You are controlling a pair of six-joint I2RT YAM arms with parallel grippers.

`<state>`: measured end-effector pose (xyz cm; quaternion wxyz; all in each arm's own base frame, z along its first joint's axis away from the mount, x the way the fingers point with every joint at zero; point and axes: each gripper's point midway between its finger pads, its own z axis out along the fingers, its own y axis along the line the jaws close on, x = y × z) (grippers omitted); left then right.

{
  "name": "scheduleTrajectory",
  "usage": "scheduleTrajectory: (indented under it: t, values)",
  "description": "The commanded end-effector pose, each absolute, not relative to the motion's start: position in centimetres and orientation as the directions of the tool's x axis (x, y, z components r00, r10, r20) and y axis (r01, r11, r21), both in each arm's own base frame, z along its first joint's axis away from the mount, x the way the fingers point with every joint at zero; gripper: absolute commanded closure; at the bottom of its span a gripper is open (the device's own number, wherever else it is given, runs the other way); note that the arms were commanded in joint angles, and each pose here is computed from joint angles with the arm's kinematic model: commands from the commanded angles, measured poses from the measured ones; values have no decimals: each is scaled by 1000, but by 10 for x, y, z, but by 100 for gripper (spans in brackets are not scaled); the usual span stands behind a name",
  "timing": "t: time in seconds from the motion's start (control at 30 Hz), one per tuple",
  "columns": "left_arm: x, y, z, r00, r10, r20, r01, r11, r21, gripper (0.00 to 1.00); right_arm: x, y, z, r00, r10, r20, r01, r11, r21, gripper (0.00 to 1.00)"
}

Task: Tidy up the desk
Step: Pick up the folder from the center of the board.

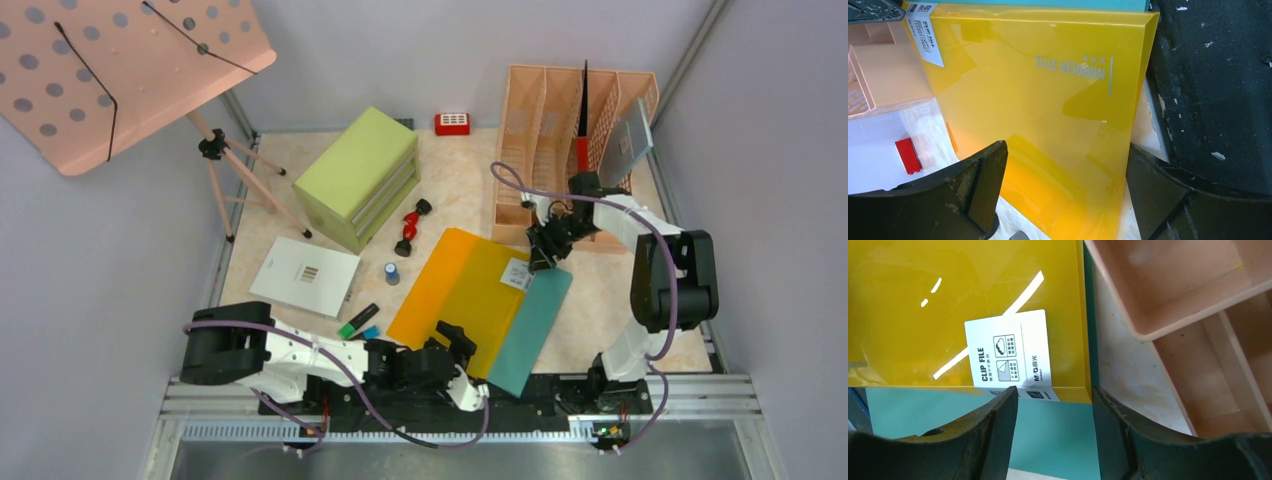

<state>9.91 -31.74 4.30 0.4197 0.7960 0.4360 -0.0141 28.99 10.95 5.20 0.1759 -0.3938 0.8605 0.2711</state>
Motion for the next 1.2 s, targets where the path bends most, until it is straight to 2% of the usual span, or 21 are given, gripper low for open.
scheduleTrajectory:
  t: [0.0,0.33,0.8,1.0,1.17]
  values:
    - [95,-298,15,604,723,-335,729,-332,598,9,289,131,75,-594,-564,-573,-802,474,365,46]
    - [96,-298,15,603,723,-337,728,-327,602,9,286,127,104,-563,-573,-595,-819,480,313,47]
    - [98,-298,17,600,728,-331,724,-318,612,9,274,123,100,-564,-597,-570,-822,468,323,43]
    - [98,-298,16,601,727,-330,724,-321,610,9,284,110,103,-533,-639,-554,-835,502,225,42]
    - [99,-299,17,601,728,-330,722,-317,614,9,283,110,107,-538,-639,-550,-834,501,233,41]
